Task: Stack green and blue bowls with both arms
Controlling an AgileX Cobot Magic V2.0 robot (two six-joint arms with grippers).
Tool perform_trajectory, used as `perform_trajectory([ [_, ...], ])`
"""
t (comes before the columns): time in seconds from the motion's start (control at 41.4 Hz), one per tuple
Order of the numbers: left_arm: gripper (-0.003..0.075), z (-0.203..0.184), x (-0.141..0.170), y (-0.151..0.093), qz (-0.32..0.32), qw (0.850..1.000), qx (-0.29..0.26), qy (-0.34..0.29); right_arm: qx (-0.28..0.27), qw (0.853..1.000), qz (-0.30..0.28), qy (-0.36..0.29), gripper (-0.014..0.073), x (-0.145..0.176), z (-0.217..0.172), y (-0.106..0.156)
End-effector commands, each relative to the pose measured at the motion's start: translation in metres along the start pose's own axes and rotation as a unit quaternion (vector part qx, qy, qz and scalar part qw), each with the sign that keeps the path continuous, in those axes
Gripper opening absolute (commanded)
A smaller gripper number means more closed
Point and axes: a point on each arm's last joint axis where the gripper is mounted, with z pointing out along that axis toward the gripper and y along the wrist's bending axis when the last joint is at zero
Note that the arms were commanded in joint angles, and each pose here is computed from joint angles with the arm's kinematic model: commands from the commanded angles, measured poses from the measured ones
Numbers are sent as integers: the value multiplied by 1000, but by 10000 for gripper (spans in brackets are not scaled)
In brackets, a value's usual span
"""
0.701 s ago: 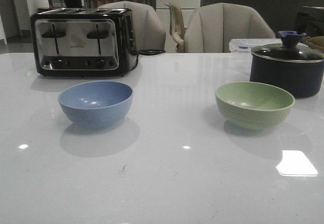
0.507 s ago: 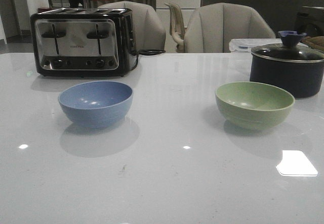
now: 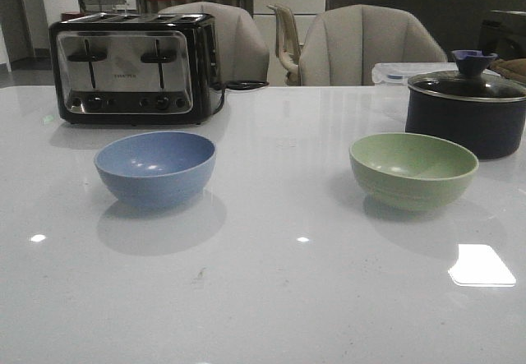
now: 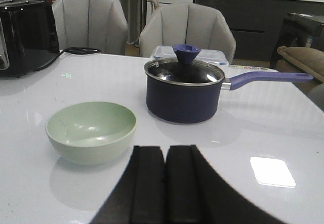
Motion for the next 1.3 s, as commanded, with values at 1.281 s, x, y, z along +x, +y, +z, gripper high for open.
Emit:
perform_trajectory([
  [1.281, 102, 25, -147, -3, -10, 989, 3, 146, -17, 967, -8, 253, 34, -140, 51, -2],
])
